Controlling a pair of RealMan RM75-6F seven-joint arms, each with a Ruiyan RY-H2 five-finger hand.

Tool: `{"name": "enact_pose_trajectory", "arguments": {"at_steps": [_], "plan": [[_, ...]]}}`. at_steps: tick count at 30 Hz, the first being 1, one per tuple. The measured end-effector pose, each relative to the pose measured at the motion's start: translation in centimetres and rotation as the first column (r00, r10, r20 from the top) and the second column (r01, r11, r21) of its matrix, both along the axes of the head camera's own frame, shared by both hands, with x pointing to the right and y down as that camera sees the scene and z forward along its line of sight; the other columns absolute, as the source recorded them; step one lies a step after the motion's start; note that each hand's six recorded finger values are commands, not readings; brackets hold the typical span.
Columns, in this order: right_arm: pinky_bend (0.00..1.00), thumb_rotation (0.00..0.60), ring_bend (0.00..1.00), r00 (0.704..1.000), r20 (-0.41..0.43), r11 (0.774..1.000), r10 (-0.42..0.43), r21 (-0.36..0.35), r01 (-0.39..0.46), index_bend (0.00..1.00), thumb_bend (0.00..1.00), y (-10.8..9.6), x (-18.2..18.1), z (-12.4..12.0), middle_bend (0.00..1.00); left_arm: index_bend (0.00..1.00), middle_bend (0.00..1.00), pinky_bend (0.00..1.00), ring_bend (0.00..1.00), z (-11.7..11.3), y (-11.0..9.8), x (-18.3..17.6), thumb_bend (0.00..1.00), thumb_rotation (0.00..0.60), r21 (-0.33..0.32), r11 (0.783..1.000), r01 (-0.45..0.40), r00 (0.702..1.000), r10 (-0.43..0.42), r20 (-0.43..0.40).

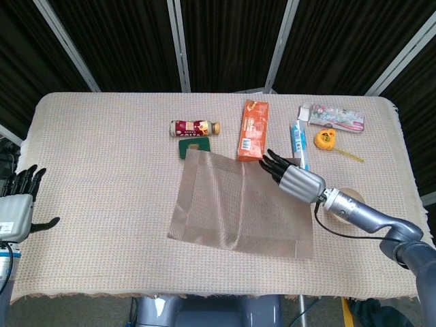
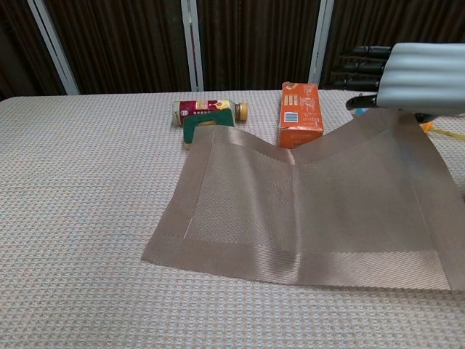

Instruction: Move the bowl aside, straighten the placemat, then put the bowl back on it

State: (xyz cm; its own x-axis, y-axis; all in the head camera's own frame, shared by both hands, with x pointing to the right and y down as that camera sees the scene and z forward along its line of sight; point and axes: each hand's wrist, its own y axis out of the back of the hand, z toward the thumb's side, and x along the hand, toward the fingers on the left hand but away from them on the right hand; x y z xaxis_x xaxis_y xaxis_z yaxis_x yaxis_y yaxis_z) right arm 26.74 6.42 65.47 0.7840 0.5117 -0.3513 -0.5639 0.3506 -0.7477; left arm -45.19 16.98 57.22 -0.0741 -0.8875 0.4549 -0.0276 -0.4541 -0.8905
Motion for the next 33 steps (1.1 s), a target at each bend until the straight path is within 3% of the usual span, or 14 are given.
{"name": "enact_pose_trajectory", "arguments": {"at_steps": [4, 7, 10, 13, 16, 19, 21, 26, 29, 33], "plan": [[0.00, 0.600, 0.00, 0.984, 0.096, 0.988, 0.149, 0.013, -0.151, 0.00, 0.00, -0.1, 1.6, -1.2, 0.00, 0.00, 0.00, 0.00, 0.00, 0.4, 0.0, 0.2, 0.00, 0.600, -0.009, 1.000, -0.020, 1.000, 0.020, -0.002], [0.00, 0.600, 0.00, 0.945, 0.186, 0.963, 0.269, -0.037, -0.267, 0.00, 0.00, 0.6, 2.7, -2.2, 0.00, 0.00, 0.00, 0.00, 0.00, 0.7, 0.0, 0.6, 0.00, 0.600, -0.012, 0.999, -0.042, 0.999, 0.042, -0.020], [0.00, 0.600, 0.00, 0.884, 0.267, 0.924, 0.383, -0.121, -0.364, 0.00, 0.00, 1.8, 3.7, -3.3, 0.00, 0.00, 0.00, 0.00, 0.00, 0.9, 0.0, 1.2, 0.00, 0.600, -0.012, 0.997, -0.070, 0.997, 0.070, -0.035], [0.00, 0.600, 0.00, 0.801, 0.330, 0.866, 0.500, -0.217, -0.451, 0.00, 0.00, 3.1, 4.9, -4.8, 0.00, 0.00, 0.00, 0.00, 0.00, 1.1, 0.1, 2.0, 0.00, 0.600, -0.009, 0.994, -0.109, 0.993, 0.108, -0.053], [0.00, 0.600, 0.00, 0.704, 0.369, 0.794, 0.607, -0.312, -0.521, 0.00, 0.00, 4.6, 6.3, -6.7, 0.00, 0.02, 0.00, 0.00, 0.00, 1.7, 0.2, 3.3, 0.00, 0.600, -0.007, 0.986, -0.166, 0.983, 0.164, -0.083], [0.00, 0.600, 0.00, 0.599, 0.384, 0.711, 0.703, -0.394, -0.582, 0.00, 0.00, 6.3, 8.0, -8.6, 0.00, 0.09, 0.00, 0.00, 0.00, 2.7, 0.2, 5.1, 0.01, 0.600, -0.006, 0.970, -0.242, 0.963, 0.239, -0.122], [0.00, 0.600, 0.00, 0.519, 0.382, 0.644, 0.765, -0.445, -0.623, 0.00, 0.00, 7.8, 9.4, -9.7, 0.00, 0.14, 0.00, 0.00, 0.00, 3.6, 0.2, 6.6, 0.02, 0.600, -0.008, 0.956, -0.293, 0.946, 0.289, -0.150], [0.00, 0.600, 0.00, 0.343, 0.345, 0.482, 0.874, -0.524, -0.702, 0.00, 0.00, 11.3, 12.7, -11.2, 0.00, 0.24, 0.00, 0.00, 0.00, 6.2, 0.1, 10.6, 0.09, 0.600, -0.009, 0.903, -0.430, 0.884, 0.420, -0.205], [0.00, 0.600, 0.00, 0.283, 0.331, 0.428, 0.900, -0.550, -0.717, 0.00, 0.00, 12.7, 13.5, -11.2, 0.00, 0.27, 0.00, 0.00, 0.00, 7.7, 0.3, 12.4, 0.12, 0.600, -0.014, 0.876, -0.482, 0.855, 0.468, -0.223], [0.00, 0.600, 0.00, 0.260, 0.326, 0.408, 0.909, -0.560, -0.722, 0.00, 0.00, 13.8, 13.6, -10.9, 0.00, 0.29, 0.00, 0.00, 0.00, 9.9, 0.5, 14.8, 0.12, 0.600, -0.027, 0.842, -0.539, 0.822, 0.518, -0.236]]}}
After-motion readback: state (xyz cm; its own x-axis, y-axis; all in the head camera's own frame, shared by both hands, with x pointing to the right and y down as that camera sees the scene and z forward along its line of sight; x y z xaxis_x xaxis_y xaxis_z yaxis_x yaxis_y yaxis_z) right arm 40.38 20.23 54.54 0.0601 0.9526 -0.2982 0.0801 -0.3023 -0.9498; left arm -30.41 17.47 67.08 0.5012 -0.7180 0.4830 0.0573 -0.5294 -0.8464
